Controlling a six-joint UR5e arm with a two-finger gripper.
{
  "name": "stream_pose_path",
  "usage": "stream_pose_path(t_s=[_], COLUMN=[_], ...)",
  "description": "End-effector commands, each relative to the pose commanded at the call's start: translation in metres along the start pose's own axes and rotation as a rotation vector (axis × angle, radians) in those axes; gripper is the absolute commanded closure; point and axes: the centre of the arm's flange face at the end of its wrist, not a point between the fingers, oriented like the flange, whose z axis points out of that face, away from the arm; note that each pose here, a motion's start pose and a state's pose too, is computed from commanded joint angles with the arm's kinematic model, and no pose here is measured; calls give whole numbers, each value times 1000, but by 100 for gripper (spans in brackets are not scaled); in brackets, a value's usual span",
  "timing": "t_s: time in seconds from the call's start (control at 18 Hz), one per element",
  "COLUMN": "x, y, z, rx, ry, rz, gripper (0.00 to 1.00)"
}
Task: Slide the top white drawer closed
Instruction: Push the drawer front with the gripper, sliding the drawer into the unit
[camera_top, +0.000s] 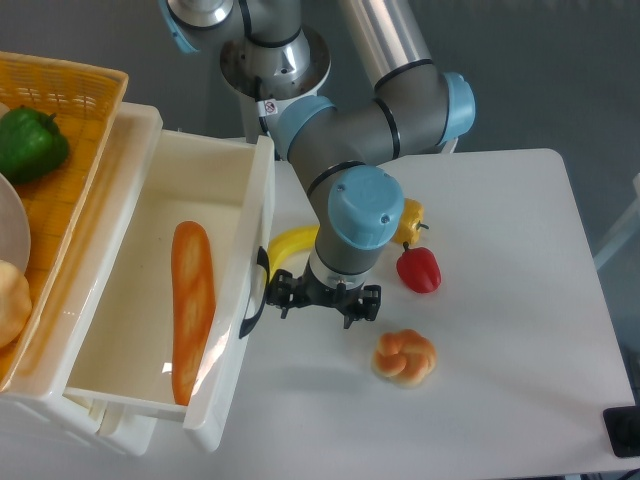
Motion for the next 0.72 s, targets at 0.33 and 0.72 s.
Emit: stream_pose_path(t_s=[0.33,0.72], x=[13,37], y=[-3,-8], z=[-2,2], rx=[5,6], ry=[0,17], rz=[17,51], gripper=[0,0])
